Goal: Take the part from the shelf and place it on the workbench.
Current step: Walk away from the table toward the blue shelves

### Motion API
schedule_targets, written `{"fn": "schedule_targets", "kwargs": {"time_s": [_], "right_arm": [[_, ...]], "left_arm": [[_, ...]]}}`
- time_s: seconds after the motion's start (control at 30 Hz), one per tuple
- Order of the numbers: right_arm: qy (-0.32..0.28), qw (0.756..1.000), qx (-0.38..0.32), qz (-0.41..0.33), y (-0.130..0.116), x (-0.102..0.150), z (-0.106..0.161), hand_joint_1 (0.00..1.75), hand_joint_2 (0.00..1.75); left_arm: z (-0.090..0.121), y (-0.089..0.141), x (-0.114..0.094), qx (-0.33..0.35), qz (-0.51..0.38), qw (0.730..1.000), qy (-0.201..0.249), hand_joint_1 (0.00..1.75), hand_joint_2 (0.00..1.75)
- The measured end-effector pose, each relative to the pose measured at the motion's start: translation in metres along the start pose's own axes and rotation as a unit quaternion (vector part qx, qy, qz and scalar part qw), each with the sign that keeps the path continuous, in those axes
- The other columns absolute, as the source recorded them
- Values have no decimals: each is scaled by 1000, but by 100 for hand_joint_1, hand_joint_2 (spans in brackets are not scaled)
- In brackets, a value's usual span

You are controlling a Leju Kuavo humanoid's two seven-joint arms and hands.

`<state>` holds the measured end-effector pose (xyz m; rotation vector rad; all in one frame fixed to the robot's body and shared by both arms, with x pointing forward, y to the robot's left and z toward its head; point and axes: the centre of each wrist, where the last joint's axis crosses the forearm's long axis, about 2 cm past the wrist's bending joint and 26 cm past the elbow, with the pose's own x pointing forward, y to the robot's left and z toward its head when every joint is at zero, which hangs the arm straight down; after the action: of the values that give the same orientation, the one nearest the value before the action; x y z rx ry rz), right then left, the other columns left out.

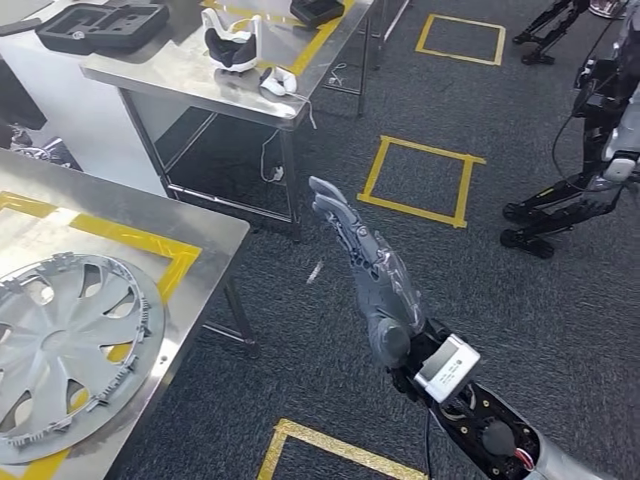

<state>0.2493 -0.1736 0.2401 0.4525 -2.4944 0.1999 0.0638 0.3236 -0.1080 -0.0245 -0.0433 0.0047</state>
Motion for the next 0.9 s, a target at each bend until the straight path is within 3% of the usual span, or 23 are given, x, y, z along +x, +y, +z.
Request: {"fn": "schedule_targets", "kwargs": {"time_s": [0.9], "right_arm": [[0, 1000, 4, -1, 1, 2, -1, 0, 0]], "left_arm": [[0, 0, -2, 6, -8, 1000, 5, 0, 0]]}}
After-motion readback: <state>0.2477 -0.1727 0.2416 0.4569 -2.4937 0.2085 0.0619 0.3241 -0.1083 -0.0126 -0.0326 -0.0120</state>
